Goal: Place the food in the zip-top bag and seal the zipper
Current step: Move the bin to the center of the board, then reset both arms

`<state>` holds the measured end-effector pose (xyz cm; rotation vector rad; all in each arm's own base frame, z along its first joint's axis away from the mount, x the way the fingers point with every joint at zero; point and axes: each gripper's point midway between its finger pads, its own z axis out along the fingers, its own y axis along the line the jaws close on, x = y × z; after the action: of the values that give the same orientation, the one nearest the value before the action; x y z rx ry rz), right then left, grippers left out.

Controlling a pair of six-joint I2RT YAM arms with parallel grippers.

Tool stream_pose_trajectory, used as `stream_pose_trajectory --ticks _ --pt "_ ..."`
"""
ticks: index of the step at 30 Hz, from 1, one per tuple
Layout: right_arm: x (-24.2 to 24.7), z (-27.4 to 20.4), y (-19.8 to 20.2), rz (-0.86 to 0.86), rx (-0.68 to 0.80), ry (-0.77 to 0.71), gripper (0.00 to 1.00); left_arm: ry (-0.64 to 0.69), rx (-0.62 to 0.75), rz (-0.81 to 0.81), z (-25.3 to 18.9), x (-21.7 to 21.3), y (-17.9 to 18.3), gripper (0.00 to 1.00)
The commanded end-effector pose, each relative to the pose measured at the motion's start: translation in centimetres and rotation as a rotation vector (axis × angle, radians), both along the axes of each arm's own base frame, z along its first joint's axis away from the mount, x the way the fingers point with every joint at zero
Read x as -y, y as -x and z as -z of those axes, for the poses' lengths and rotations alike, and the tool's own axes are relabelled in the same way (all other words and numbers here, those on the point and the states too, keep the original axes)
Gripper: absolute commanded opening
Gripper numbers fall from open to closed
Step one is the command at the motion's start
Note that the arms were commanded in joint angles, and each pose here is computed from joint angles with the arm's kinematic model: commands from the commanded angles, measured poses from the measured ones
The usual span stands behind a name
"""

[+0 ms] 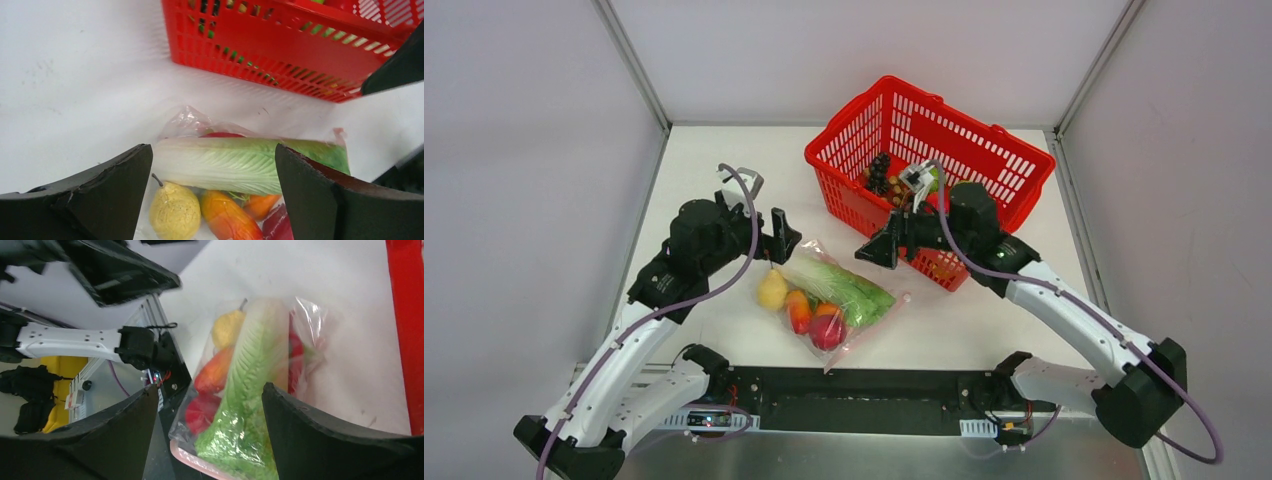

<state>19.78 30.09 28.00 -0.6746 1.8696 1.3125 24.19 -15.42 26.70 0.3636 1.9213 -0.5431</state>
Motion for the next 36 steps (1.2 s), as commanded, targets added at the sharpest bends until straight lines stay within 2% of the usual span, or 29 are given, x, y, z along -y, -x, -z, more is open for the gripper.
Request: stream_pose_trajectory --ticks 1,5,8,11,16,19,24,29,36 --pt "0.6 3.3 -2.4 0.149 -0.131 0.120 0.79 0.069 0.051 -0.172 -1.6 -1.6 -1.9 0.98" --pt "5.2 5.4 -9.4 0.542 -0.087 0.222 0.81 0.040 -0.001 -0.238 -0.5 -2.4 -2.4 0.99" --pt "6.7 4.4 -11.6 0.608 -0.020 0.210 0.82 0.024 -0.033 -0.271 0.0 -2.8 -2.6 0.99" --pt "6.2 3.1 -10.9 0.522 0.013 0.200 0.83 0.010 -0.047 -0.311 0.4 -3.4 -2.8 0.99" --pt "2.9 -0.9 -4.5 0.135 0.079 0.039 0.83 0.014 -0.052 -0.374 0.7 -4.3 -3.0 0.99" --pt "3.5 -4.3 -3.4 0.140 0.183 -0.039 0.84 0.043 -0.052 -0.440 0.7 -4.8 -3.5 0.99" --pt "9.0 -7.2 -7.5 0.569 0.335 -0.054 0.93 0.056 -0.059 -0.597 0.6 -6.8 -4.3 0.99" --pt "16.2 -7.1 -11.8 1.032 0.358 0.040 0.99 0.025 -0.048 -0.712 0.4 -8.9 -4.3 0.99" --pt "22.7 -6.1 -13.7 1.288 0.297 0.190 1.00 -0.032 -0.031 -0.843 0.7 -11.7 -3.3 0.99"
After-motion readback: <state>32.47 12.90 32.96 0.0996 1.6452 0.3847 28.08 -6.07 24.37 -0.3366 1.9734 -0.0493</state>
